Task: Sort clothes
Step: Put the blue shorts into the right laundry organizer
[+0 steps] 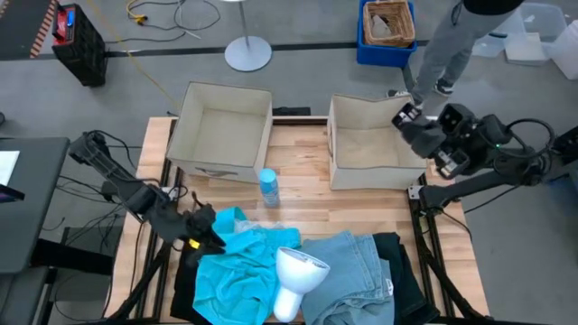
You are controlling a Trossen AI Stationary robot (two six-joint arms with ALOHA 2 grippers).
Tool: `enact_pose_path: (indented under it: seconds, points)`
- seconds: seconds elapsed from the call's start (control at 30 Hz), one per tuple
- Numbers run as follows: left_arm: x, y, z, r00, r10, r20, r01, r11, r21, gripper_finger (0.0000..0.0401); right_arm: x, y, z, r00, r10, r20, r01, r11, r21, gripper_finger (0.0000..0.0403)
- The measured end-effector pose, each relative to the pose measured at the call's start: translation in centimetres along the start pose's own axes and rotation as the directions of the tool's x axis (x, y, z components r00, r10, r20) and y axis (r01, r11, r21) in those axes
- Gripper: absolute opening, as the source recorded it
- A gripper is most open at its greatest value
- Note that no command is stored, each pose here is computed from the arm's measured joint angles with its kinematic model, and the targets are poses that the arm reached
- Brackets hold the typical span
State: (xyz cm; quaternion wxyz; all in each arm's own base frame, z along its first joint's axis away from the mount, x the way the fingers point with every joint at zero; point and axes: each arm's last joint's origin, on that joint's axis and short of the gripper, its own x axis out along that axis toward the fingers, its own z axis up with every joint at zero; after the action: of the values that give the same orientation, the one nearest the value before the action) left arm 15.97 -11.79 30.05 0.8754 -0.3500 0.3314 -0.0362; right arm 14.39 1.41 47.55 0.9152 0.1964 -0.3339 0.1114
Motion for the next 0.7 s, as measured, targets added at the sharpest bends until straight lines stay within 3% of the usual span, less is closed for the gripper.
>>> enact_pose_path:
  seconds: [0.17, 0.3, 0.53, 0.7]
  points:
    - [1.7, 0.3, -0.6, 0.995, 0.098, -0.018, -0.097, 0.995, 0.026, 0.0199, 1.7, 0.4, -0.7, 0.999, 0.026, -0.024, -0.028, 0.997, -0.074, 0.0091]
    - [2.6, 0.6, -0.9, 0.985, 0.171, 0.0, -0.171, 0.983, 0.07, 0.023, 3.1, 0.7, -1.2, 0.998, 0.039, -0.04, -0.044, 0.993, -0.107, 0.0144]
    - [4.4, 2.2, -1.2, 0.937, 0.348, -0.044, -0.343, 0.935, 0.089, 0.0243, 4.9, 0.4, -2.6, 0.995, 0.021, -0.101, -0.032, 0.994, -0.106, 0.0242]
    - [6.6, 3.0, -1.5, 0.904, 0.407, -0.129, -0.391, 0.911, 0.133, 0.0243, 5.3, 0.1, -3.3, 0.993, 0.014, -0.12, -0.027, 0.994, -0.109, 0.026]
